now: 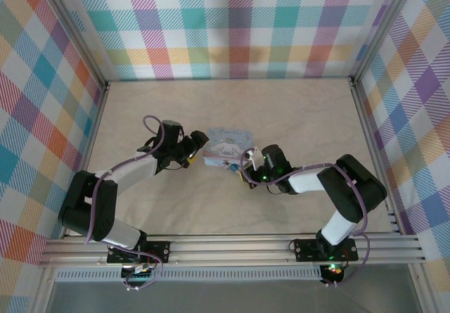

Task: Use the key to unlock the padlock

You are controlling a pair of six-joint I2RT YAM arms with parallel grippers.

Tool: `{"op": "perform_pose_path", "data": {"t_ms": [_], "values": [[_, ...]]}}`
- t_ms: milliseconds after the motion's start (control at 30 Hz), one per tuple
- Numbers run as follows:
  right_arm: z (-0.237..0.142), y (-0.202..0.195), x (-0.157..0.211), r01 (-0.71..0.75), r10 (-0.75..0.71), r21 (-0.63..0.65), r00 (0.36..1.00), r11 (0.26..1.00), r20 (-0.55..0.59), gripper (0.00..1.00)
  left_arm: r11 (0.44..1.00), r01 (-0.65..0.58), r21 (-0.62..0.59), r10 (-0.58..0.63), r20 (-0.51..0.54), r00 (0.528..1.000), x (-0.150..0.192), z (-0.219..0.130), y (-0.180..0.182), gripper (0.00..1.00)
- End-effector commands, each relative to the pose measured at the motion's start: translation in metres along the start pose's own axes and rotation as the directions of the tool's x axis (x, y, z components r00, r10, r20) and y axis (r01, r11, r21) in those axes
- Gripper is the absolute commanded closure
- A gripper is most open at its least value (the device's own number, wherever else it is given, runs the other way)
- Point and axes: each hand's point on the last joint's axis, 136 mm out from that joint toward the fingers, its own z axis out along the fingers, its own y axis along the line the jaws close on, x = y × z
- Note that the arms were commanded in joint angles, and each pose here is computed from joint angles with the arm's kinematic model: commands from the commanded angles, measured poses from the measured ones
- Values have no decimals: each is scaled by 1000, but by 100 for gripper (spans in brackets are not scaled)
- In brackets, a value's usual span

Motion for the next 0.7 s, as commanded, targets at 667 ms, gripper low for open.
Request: {"op": "perform_pose_path", "data": {"t_ms": [667], "values": [[-25, 15, -44, -85, 91, -82, 994, 993, 62, 68, 987, -152, -42, 144, -163, 976, 14, 48, 9, 33]]}}
